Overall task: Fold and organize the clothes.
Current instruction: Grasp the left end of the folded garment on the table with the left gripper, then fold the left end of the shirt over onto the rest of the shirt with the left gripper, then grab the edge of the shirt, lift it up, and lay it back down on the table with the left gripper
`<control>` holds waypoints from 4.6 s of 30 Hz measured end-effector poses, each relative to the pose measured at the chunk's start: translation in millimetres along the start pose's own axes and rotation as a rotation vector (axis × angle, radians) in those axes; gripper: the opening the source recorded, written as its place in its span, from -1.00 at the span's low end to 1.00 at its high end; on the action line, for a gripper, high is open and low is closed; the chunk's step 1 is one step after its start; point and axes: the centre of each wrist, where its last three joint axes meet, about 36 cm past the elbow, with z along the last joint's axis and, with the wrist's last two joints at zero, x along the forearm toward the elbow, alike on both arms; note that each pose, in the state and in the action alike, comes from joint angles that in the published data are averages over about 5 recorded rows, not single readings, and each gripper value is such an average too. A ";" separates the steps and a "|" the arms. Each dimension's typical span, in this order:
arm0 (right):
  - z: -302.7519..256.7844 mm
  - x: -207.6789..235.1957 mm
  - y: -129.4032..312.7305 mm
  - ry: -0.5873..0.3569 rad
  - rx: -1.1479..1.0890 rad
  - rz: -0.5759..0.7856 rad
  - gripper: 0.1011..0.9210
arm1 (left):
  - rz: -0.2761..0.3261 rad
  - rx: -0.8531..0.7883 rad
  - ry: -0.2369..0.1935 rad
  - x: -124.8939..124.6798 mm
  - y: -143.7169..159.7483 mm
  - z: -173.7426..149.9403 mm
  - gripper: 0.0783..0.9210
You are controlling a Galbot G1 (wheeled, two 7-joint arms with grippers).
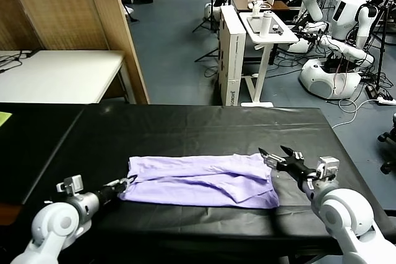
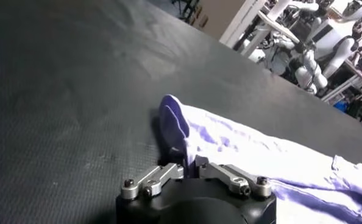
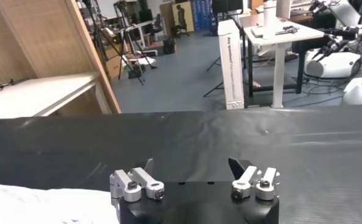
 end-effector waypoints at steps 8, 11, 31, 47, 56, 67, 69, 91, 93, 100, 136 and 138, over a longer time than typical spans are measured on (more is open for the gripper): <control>3.8 -2.4 0.6 -0.004 -0.011 0.007 0.97 | -0.154 -0.205 -0.036 23.9 4.2 -15.0 -0.75; 6.3 -3.3 1.4 -0.002 -0.009 0.011 0.97 | -0.217 -0.268 -0.041 38.4 14.3 -24.5 -0.75; 22.0 9.6 6.3 0.003 0.017 0.050 0.97 | -0.181 -0.225 -0.135 66.7 -26.9 -31.5 -0.75; 31.5 7.2 6.0 0.020 0.016 0.070 0.97 | 0.124 -0.050 -0.100 11.7 -116.0 4.6 -0.75; 31.2 4.2 5.5 0.020 0.016 0.070 0.97 | 0.213 -0.028 -0.090 -7.3 -150.3 11.0 -0.75; 32.2 3.1 8.6 0.024 0.019 0.062 0.97 | 0.216 -0.011 -0.074 -21.1 -157.4 20.9 -0.75; 31.9 3.3 10.1 0.024 0.024 0.052 0.97 | 0.215 -0.015 -0.073 -23.9 -158.0 23.1 -0.75; 34.8 -13.0 58.7 0.073 0.142 -0.173 0.97 | 0.149 0.041 -0.207 -4.3 -159.2 30.5 0.96; 38.9 -19.8 69.1 0.080 0.146 -0.203 0.97 | 0.111 0.026 -0.237 -0.1 -149.1 28.1 0.97; 50.7 -42.0 98.1 0.091 0.123 -0.285 0.97 | 0.033 -0.038 -0.278 5.8 -131.9 30.9 0.97; 33.1 -7.5 75.0 -0.063 0.078 -0.173 0.97 | 0.061 -0.001 -0.393 -23.3 -74.9 58.1 0.97; 30.7 -3.5 75.0 -0.071 0.078 -0.173 0.97 | 0.064 0.022 -0.398 -27.2 -66.4 62.5 0.97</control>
